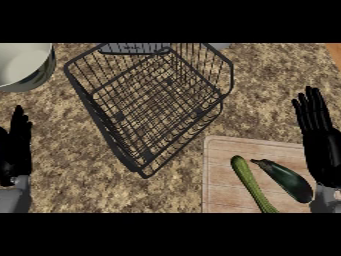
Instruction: Pick the eggplant from the cutting board and place it in the tiered basket
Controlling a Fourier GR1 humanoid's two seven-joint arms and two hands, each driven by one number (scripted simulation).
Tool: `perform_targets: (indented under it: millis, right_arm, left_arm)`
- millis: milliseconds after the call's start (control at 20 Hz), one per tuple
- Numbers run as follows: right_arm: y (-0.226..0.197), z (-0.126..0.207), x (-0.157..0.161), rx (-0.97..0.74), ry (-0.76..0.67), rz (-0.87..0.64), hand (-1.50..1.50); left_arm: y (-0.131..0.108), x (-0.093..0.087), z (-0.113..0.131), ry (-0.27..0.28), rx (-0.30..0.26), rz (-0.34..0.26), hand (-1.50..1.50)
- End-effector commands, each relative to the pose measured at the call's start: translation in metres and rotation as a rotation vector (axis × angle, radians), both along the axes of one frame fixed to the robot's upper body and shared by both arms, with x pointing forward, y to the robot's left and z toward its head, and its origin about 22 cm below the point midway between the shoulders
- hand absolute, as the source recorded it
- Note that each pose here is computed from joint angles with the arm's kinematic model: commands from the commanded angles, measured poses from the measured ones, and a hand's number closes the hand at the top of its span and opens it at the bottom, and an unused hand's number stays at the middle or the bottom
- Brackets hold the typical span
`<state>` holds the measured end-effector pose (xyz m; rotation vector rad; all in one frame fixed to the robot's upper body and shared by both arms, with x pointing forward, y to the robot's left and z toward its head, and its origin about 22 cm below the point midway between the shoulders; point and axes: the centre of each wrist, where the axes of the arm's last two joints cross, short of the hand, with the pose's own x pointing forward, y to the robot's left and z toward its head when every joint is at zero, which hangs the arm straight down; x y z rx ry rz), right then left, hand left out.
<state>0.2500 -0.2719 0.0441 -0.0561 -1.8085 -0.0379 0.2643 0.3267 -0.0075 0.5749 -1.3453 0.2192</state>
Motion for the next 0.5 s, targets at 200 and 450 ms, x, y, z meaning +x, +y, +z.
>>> perform_targets:
  millis: [200, 450]
  right_arm:
    - [0.062, 0.012, -0.007, -0.052, 0.018, 0.794, 1.5]
    - [0.002, -0.038, -0.028, -0.376, 0.361, 0.373, -1.5]
  left_arm:
    - [-0.041, 0.011, 0.019, -0.036, -0.065, -0.363, 0.0]
    - [-0.039, 0.01, 0.037, -0.001, -0.149, -0.512, 0.0]
